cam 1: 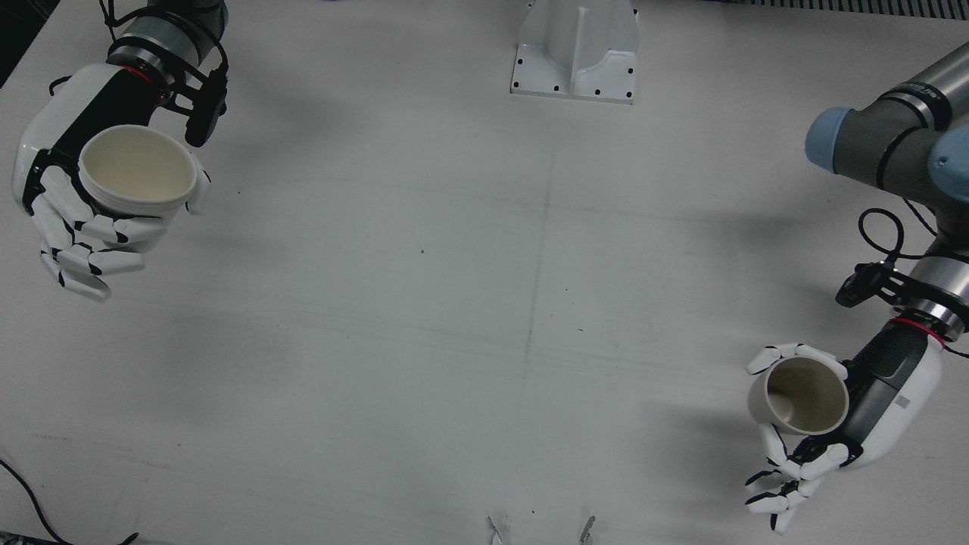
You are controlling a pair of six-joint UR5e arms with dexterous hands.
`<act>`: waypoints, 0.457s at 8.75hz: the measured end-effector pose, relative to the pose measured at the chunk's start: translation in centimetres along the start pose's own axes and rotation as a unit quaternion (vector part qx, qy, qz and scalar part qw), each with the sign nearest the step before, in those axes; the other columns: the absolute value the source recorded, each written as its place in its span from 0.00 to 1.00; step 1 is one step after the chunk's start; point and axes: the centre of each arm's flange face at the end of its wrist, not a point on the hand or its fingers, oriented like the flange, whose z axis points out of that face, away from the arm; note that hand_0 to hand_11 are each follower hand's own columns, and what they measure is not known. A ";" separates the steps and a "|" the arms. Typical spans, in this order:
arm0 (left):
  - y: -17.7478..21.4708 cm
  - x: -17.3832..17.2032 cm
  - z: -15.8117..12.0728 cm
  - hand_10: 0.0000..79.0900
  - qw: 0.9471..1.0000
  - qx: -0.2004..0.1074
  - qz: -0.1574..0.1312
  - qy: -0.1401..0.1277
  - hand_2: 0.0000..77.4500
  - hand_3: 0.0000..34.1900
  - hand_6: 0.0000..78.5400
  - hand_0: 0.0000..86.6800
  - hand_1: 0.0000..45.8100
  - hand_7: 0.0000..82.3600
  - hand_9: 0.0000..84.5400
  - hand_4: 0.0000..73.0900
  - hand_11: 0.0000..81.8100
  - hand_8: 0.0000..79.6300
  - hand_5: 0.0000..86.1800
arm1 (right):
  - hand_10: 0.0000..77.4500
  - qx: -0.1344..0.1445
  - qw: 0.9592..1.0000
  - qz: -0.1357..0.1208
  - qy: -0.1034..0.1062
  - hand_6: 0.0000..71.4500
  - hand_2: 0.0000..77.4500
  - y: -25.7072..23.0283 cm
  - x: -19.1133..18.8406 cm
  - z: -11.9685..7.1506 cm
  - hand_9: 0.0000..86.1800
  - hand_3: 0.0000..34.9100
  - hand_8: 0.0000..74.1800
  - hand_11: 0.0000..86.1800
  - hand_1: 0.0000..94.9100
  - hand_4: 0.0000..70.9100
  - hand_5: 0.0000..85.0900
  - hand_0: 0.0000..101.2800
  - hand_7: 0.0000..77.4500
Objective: Pour water
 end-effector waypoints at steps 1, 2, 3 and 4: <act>-3.3 2.0 -2.5 0.10 1.000 0.015 0.002 0.015 0.51 0.00 0.02 0.68 0.45 0.28 0.04 0.32 0.19 0.00 0.72 | 0.27 0.031 0.998 0.043 0.015 0.63 0.58 -2.8 3.4 -0.2 0.63 0.00 0.55 0.39 0.10 0.51 0.52 0.60 0.55; -6.4 3.0 -5.0 0.10 0.999 0.028 0.004 0.029 0.51 0.00 0.02 0.67 0.43 0.28 0.04 0.32 0.19 0.00 0.72 | 0.29 0.057 0.995 0.070 0.029 0.62 0.58 -5.5 6.4 -0.5 0.66 0.00 0.59 0.41 0.10 0.51 0.52 0.58 0.55; -9.9 3.7 -7.4 0.10 0.998 0.042 0.006 0.043 0.51 0.00 0.02 0.66 0.43 0.28 0.04 0.32 0.19 0.00 0.72 | 0.29 0.071 0.993 0.080 0.040 0.62 0.58 -7.1 8.4 -1.0 0.66 0.00 0.59 0.41 0.10 0.51 0.52 0.58 0.55; -13.7 4.1 -9.3 0.10 0.997 0.054 0.009 0.060 0.51 0.00 0.02 0.66 0.43 0.28 0.04 0.32 0.19 0.00 0.72 | 0.32 0.079 0.992 0.081 0.053 0.62 0.58 -7.9 10.3 -1.7 0.68 0.00 0.60 0.43 0.10 0.51 0.52 0.57 0.55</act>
